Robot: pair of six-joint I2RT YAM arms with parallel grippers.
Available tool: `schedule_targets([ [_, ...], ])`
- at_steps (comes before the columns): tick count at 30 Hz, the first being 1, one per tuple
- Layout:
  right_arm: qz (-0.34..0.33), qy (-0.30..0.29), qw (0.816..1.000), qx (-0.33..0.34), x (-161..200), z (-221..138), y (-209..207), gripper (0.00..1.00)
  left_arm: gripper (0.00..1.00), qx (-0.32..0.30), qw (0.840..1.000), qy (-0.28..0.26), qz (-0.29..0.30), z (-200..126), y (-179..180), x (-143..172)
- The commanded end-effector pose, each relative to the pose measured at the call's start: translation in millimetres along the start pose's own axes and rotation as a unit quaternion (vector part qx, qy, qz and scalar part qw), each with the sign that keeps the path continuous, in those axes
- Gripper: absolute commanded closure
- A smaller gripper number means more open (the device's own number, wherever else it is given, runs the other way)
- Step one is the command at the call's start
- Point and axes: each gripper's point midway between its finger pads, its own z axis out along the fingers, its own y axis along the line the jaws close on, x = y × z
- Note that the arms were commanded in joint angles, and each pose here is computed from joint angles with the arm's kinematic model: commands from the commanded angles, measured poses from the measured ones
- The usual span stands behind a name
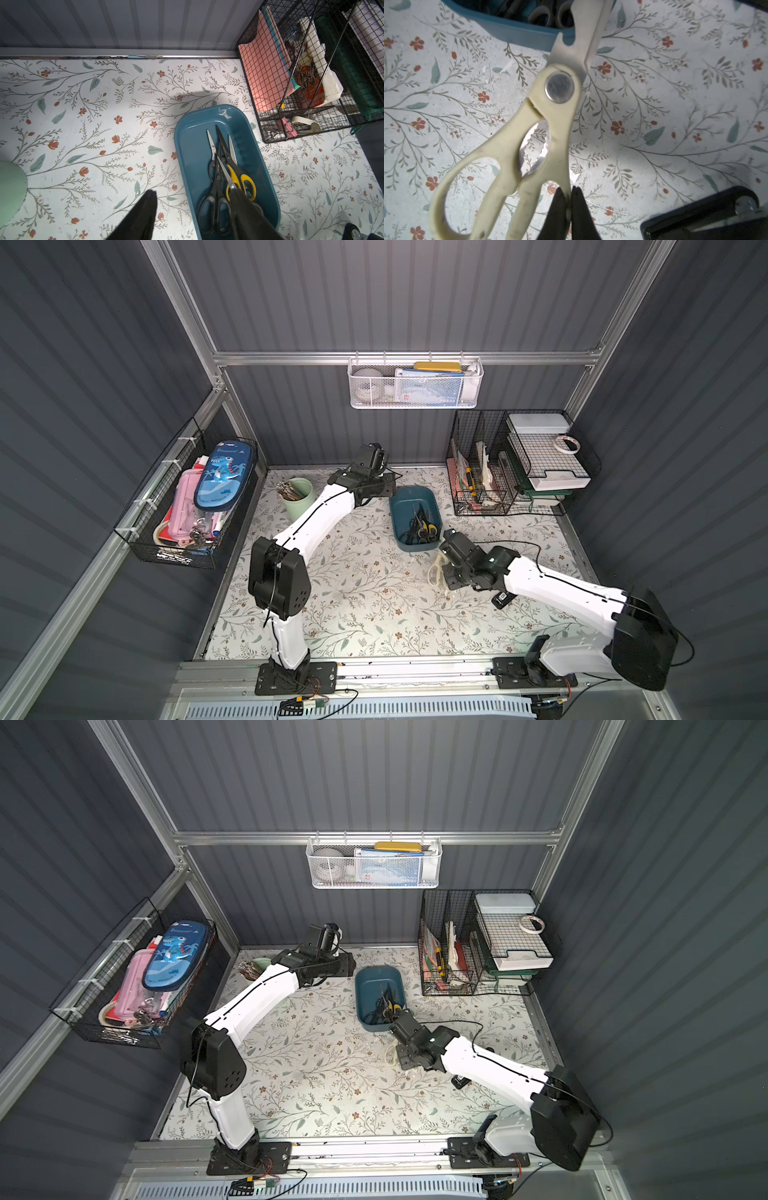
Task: Take the scissors out of the storage box
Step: Place the scissors at the center of the board.
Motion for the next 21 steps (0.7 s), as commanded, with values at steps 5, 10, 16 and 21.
schedule_targets([
  [5, 0.038, 0.028, 0.999, 0.012, 33, -10, -18, 1.0, 0.39, 0.009, 1.0, -0.017, 0.018, -3, -4, -12],
  [10, 0.04, 0.065, 0.997, 0.019, 51, 8, -14, 1.0, 0.39, 0.011, 1.0, -0.018, 0.02, -1, -5, -15],
  [16, 0.029, 0.091, 0.994, 0.05, 54, 39, -12, 1.0, 0.39, 0.006, 1.0, -0.016, 0.026, 3, -4, -16],
  [21, 0.011, 0.099, 0.993, 0.062, 57, 56, -11, 1.0, 0.38, 0.001, 1.0, -0.008, 0.028, 10, -2, -12],
])
